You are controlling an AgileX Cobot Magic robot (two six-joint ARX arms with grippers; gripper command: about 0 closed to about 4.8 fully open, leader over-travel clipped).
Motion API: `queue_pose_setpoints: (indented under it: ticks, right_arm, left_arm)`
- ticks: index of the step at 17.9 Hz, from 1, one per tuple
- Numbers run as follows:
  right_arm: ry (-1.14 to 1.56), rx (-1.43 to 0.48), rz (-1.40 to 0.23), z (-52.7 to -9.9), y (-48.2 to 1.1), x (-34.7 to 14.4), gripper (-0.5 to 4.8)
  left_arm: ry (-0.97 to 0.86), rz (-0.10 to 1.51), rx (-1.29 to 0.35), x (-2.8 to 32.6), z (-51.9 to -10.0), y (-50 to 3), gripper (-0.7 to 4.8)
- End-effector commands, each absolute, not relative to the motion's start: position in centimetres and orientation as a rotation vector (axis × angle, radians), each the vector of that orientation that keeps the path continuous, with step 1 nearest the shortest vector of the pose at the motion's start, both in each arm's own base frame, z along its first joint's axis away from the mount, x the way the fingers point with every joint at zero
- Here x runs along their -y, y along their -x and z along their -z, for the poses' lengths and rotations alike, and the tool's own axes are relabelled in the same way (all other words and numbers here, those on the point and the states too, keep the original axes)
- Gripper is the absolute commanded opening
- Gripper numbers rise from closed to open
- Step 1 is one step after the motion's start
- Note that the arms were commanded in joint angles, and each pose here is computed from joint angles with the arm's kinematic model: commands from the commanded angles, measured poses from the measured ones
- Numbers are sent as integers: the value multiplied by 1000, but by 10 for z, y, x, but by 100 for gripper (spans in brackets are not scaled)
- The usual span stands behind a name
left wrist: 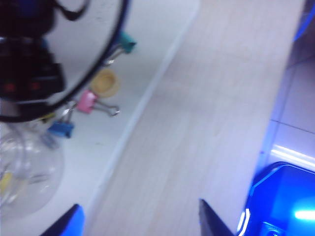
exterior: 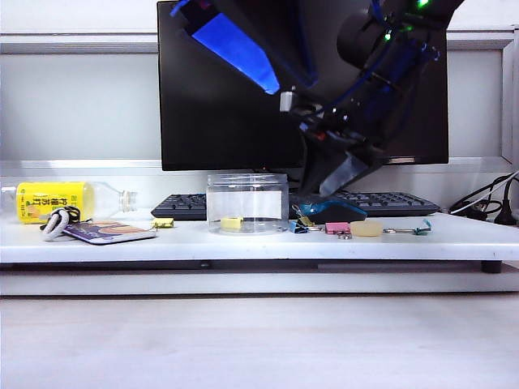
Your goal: Pick up the clips with the largest number of clips of the same color on the table and place them in a round transparent plastic box.
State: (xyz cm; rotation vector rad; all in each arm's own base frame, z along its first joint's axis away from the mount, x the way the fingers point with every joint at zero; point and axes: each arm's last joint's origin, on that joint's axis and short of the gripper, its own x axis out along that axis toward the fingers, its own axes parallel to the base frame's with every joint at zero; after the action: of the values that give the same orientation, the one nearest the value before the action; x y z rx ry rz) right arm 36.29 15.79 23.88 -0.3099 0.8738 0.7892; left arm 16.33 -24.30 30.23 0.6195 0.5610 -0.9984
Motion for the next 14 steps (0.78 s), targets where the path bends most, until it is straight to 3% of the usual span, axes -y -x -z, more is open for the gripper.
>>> queue_pose_setpoints:
  ticks: [1,10,14]
  right_arm:
    - [309,-860,-799,-241,-363,-159,244]
    - [298,-858,-820,-234,-367,-161,245]
    - [297,-846,-820,-234,-368,-162,274]
  left_arm:
    - [-616,994,-535,244,-307,-163,314]
    - [-601,1000,-494,245,-334,-163,314]
    - [-601,1000,-494,245,-334,-163,313]
